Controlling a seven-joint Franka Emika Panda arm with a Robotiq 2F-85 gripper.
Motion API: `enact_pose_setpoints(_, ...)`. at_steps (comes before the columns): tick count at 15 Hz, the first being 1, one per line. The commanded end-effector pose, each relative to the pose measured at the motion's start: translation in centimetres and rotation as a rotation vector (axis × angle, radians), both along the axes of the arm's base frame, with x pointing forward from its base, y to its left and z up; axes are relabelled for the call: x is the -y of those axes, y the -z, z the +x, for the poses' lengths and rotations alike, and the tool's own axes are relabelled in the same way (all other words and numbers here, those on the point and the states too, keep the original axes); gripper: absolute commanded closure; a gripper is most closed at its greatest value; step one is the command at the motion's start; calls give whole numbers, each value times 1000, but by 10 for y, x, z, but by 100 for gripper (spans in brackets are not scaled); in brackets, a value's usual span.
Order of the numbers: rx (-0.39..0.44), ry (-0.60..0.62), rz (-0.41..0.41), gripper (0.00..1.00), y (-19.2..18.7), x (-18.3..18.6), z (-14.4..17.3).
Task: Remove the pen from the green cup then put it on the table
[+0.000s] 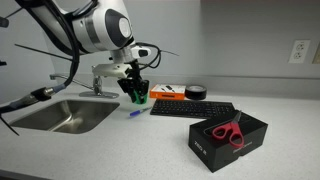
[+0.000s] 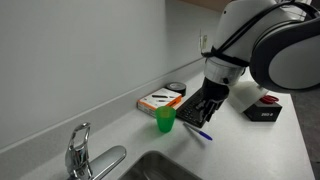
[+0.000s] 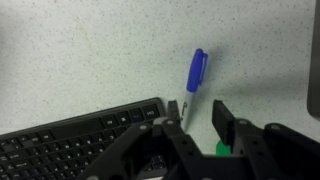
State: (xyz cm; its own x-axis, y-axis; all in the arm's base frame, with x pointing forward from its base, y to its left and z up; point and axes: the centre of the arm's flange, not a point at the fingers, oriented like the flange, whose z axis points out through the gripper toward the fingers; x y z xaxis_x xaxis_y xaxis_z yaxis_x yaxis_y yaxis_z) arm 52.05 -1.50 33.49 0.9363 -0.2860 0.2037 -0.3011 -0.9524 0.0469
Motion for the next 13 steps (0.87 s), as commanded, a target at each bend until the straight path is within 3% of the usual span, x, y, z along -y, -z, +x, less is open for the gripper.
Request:
enact_pose_setpoints(1, 4, 11, -1, 27, -9, -1, 15)
enact_pose_setpoints(5, 24, 13, 5, 0, -21, -7, 25)
enact_pose_setpoints(13, 43, 1, 2, 0, -27, -3, 24)
